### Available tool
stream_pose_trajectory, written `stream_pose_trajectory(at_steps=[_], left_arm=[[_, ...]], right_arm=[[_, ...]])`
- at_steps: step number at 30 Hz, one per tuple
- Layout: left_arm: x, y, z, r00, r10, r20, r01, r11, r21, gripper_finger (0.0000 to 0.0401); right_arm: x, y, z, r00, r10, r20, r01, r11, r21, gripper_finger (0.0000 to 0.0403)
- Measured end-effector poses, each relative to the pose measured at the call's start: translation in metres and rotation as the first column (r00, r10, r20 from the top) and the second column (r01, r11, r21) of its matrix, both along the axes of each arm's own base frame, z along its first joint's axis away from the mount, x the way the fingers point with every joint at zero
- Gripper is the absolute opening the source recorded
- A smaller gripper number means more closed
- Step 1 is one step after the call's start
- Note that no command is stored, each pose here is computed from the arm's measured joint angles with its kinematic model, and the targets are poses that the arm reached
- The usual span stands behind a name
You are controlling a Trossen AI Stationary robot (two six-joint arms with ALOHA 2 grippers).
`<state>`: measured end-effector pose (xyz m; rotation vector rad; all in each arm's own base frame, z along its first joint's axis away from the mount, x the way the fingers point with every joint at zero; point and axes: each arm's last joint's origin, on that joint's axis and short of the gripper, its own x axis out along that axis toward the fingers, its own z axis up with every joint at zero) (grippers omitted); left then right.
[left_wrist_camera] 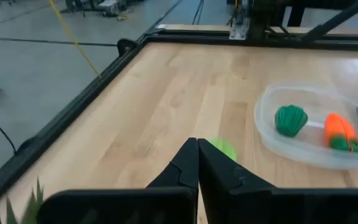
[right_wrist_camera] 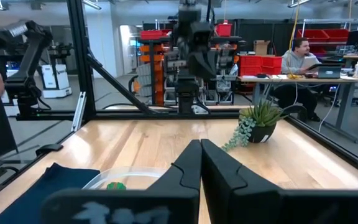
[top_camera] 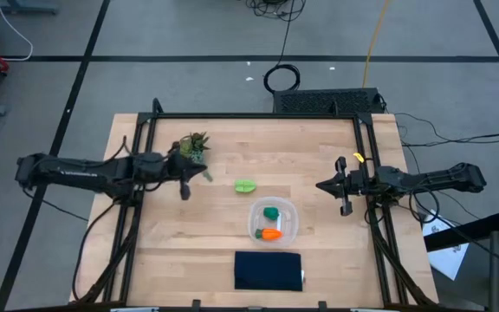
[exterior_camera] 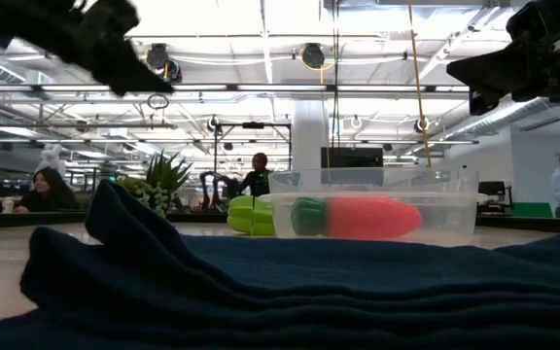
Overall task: Pick and placing Produce into tupperware
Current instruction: Put the green star fruit into the transparent bin
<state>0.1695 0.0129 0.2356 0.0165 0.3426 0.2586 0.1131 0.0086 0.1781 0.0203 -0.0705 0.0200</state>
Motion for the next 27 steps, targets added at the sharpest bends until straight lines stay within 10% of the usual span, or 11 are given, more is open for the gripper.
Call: stream_pose_trajectory(at_steps=[27], left_arm=[[0.146, 0.021, 0.07, 0.799, -0.174, -0.575, 0.091, 0.981, -0.171, 0.0002]], right_arm=[[0.0, 0.0, 0.0, 1.0, -0.003, -0.002, 0.003, 1.0, -0.019, 0.0]])
